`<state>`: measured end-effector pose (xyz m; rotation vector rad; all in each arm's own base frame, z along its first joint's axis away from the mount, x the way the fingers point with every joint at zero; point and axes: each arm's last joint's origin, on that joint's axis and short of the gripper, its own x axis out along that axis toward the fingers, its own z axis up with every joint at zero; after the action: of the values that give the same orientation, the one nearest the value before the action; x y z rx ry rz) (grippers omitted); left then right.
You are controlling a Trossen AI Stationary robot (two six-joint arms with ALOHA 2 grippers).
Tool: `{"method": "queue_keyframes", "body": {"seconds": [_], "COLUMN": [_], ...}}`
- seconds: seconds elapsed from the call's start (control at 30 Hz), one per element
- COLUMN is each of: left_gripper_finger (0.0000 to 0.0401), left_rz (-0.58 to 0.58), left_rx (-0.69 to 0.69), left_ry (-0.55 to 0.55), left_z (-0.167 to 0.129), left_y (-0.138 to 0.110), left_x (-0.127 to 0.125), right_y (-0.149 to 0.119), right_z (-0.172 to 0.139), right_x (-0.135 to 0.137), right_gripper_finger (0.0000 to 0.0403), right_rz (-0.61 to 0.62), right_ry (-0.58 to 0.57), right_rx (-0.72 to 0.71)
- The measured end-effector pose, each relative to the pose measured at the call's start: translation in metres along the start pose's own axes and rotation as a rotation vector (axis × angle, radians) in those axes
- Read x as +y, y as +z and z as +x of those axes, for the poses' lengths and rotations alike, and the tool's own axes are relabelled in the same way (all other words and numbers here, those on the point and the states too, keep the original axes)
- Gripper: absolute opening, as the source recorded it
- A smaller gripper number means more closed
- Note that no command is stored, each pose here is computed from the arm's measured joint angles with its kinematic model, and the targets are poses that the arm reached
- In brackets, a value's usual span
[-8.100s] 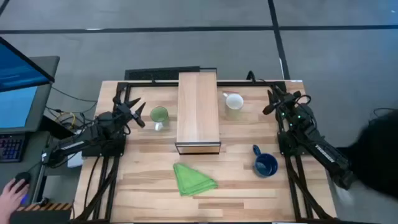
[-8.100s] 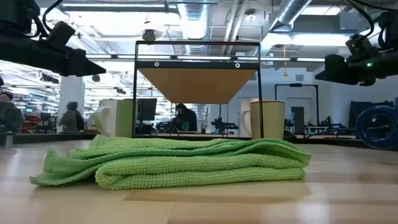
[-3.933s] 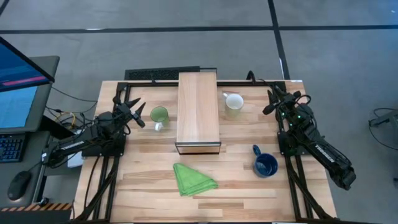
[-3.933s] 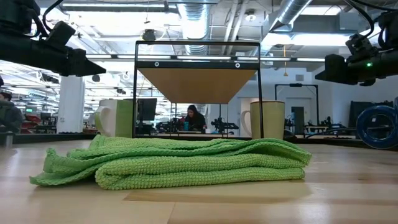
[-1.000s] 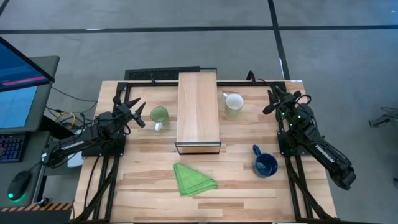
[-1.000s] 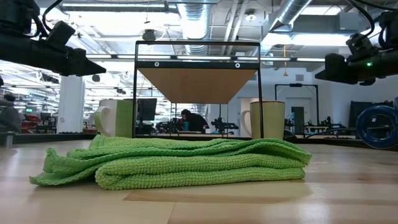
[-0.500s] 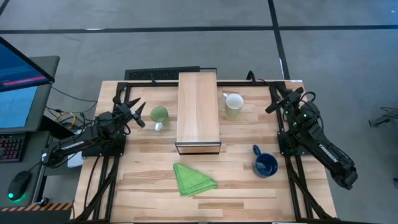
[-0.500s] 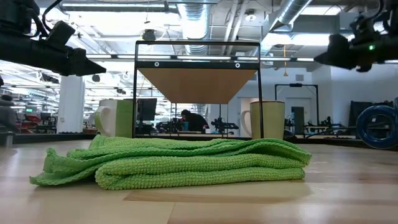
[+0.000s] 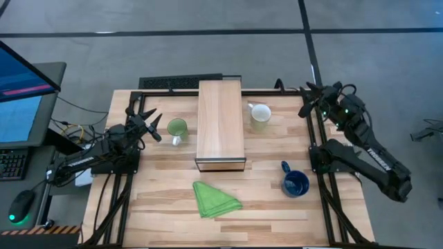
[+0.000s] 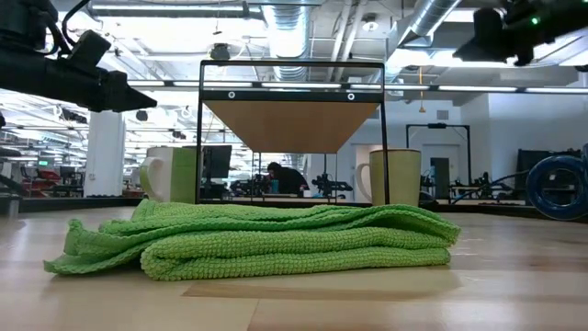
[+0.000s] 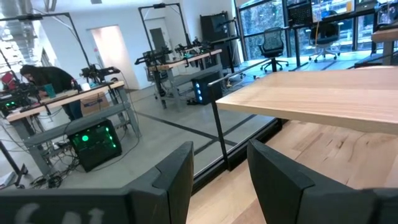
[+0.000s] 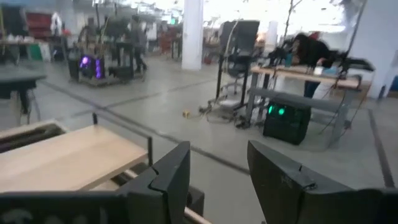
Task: Stack small to large cups/mugs on shelf
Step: Put the light green mug on the shelf
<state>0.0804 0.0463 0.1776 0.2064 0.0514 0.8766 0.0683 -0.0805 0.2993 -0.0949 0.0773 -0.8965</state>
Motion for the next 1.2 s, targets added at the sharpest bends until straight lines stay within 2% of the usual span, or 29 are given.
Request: {"method": "queue_keyframes", "body": {"seconds": [0.27, 0.5, 0.6, 0.67, 0.8, 1.2], "left_gripper_finger": [0.0144, 0.0144, 0.0144, 0.0144, 0.0144, 0.0144], "left_rz": [0.000, -0.001, -0.002, -0.002, -0.002, -0.003], "left_rx": [-0.001, -0.003, -0.004, -0.004, -0.004, -0.005], "left_ry": [0.000, 0.000, 0.001, 0.001, 0.001, 0.001], "left_z": [0.000, 0.000, 0.000, 0.000, 0.000, 0.000], "left_y": [0.000, 0.000, 0.001, 0.001, 0.001, 0.001], "left_x": [0.000, 0.000, 0.000, 0.000, 0.000, 0.000], "right_y": [0.050, 0.074, 0.076, 0.074, 0.062, 0.020], "right_z": [0.015, 0.034, 0.044, 0.052, 0.070, 0.123], "right_x": [0.006, 0.016, 0.020, 0.022, 0.028, 0.054], "right_gripper_finger": [0.0182, 0.0182, 0.0182, 0.0182, 0.0182, 0.0182], "right_rz": [-0.019, 0.036, 0.095, 0.179, 0.290, 0.231], "right_ry": [0.110, 0.182, 0.179, 0.152, 0.099, 0.111], "right_rx": [0.181, 0.386, 0.510, 0.579, 0.710, 0.964]}}
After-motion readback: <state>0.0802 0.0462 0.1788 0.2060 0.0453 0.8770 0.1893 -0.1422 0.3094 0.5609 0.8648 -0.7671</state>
